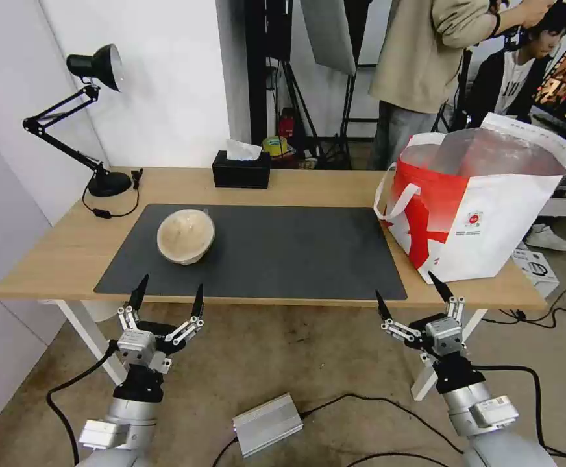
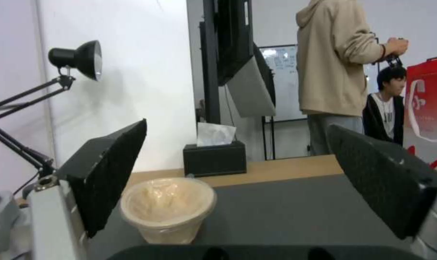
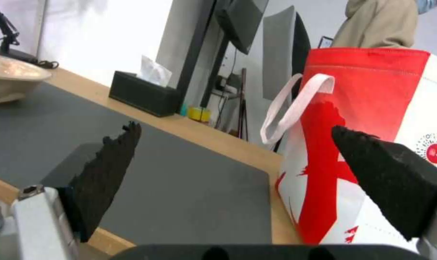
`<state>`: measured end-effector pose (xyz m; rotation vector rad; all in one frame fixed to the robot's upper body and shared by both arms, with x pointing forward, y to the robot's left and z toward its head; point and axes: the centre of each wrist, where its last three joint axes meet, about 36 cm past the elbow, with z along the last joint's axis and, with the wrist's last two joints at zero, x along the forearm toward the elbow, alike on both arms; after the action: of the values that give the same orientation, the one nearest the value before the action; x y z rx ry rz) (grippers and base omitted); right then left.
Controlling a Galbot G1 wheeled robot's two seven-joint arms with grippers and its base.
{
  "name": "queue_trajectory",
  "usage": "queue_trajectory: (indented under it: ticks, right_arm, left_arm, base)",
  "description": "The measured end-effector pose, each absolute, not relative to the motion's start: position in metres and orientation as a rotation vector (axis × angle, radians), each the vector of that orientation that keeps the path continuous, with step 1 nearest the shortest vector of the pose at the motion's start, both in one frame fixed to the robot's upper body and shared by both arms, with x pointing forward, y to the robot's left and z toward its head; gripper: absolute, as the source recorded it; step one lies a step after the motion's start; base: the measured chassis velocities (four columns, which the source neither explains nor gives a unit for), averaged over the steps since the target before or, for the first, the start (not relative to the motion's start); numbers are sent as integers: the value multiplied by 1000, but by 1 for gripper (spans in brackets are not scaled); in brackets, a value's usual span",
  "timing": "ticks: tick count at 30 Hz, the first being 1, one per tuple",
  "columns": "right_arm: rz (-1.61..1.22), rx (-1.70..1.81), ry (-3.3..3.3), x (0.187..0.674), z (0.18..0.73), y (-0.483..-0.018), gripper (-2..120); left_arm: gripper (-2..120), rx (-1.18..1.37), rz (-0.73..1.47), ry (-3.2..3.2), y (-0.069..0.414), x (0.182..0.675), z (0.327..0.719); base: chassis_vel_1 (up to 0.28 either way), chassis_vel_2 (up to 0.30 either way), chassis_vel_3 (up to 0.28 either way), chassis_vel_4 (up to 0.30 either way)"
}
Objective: Pick up the trash from the table and place it into the takeout bag.
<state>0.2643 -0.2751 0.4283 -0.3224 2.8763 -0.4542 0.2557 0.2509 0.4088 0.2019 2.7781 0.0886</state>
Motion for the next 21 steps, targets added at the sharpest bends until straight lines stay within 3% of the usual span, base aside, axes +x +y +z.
queue_trajectory:
  ticks: [21]
  right_arm:
    - [-455, -318, 2875, 265, 428, -275, 100]
  left_arm:
    - [100, 275, 195, 2773, 266, 283, 425]
  base:
    - [0, 0, 0, 0]
